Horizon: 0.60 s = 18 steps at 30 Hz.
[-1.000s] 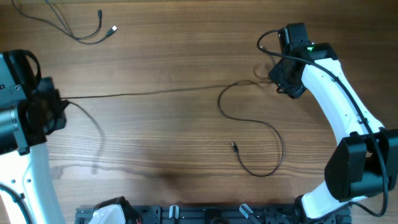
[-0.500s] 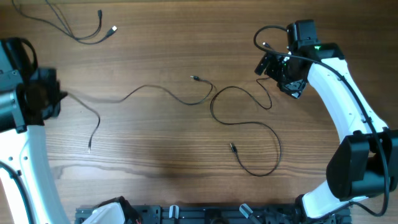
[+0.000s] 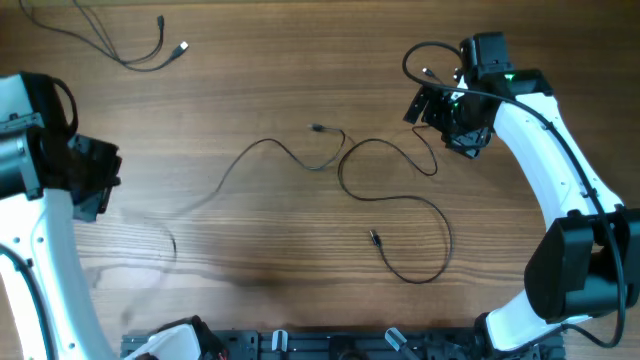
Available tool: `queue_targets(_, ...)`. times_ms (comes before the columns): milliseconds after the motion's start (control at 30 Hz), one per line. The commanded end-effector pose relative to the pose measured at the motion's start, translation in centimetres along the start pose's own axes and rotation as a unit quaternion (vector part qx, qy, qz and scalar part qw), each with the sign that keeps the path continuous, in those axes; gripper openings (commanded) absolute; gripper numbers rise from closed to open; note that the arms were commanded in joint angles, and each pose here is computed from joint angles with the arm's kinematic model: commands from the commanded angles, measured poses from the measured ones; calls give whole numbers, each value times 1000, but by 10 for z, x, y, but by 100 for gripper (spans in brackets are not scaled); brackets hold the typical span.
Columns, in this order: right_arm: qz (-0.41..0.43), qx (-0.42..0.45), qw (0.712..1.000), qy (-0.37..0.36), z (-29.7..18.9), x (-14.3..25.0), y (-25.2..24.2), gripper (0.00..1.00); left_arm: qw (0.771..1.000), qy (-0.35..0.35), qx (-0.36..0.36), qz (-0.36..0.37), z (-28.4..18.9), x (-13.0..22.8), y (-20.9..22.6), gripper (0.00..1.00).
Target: Untangle cables
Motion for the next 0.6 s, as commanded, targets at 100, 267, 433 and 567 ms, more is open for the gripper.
queue_targets(100,-14,-10,1000,1,-3,3,4,100,992,79,35,89,11,19,-16,93)
queue_targets(267,-14,-23,1000,6,-2,3,9,100,947,77,119,288,18,34,-68,100)
queue_targets(433,-17,-39,999,19,-3,7,14,100,919,94,43,379,70,59,-107,100)
queue_targets(567,-16,-32,999,26,-2,11,12,100,863,170,-15,475,132,89,-118,99)
Point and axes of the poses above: each gripper's point midway between its finger pads, its own z axis out along the fingers, its own y axis along the line the jaws close on, x = y × z, the point moved 2 cm from there along -z, back along the fingers, and after that the axes turned 12 degrees about z, right-handed, at the moved point
